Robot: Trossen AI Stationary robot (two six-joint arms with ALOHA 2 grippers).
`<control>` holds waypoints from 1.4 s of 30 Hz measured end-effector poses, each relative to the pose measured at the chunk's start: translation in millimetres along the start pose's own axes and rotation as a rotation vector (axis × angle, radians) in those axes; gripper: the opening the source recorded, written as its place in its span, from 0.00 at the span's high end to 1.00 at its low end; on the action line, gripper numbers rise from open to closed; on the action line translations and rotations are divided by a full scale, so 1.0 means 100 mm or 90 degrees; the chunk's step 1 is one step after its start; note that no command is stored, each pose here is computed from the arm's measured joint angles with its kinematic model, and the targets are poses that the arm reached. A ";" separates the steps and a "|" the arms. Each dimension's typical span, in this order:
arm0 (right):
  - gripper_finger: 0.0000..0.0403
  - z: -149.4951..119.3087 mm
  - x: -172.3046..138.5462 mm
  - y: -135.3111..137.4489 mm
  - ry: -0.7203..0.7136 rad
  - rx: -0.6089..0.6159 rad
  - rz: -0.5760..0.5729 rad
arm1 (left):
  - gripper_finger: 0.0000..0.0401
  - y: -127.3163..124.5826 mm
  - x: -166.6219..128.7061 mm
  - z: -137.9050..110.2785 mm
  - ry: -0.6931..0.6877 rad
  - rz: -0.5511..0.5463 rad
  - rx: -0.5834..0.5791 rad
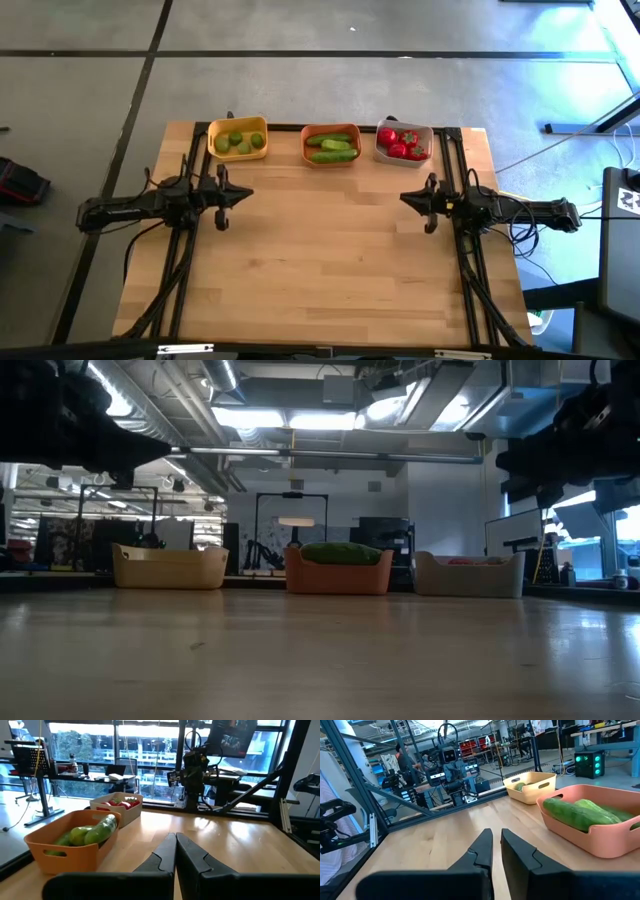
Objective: Sort produce into baskets
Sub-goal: Return to Home Position
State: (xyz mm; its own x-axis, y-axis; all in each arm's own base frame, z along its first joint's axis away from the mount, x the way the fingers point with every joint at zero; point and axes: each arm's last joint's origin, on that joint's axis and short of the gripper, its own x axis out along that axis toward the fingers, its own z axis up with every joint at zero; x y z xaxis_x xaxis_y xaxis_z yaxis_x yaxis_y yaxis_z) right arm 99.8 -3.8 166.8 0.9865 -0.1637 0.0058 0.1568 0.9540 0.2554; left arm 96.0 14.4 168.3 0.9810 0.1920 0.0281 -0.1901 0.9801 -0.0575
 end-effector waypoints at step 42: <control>0.91 -0.02 0.00 0.03 0.024 -0.035 0.076 | 0.96 0.00 0.00 0.00 0.007 -0.004 0.079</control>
State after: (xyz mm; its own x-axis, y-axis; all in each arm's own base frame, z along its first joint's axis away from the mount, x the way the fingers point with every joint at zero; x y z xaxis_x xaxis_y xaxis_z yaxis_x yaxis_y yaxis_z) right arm 100.2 -0.2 166.0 0.9992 -0.0397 -0.0037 0.0396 0.9786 0.2019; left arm 96.5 14.3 167.9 0.9824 0.1858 0.0174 -0.1866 0.9802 0.0662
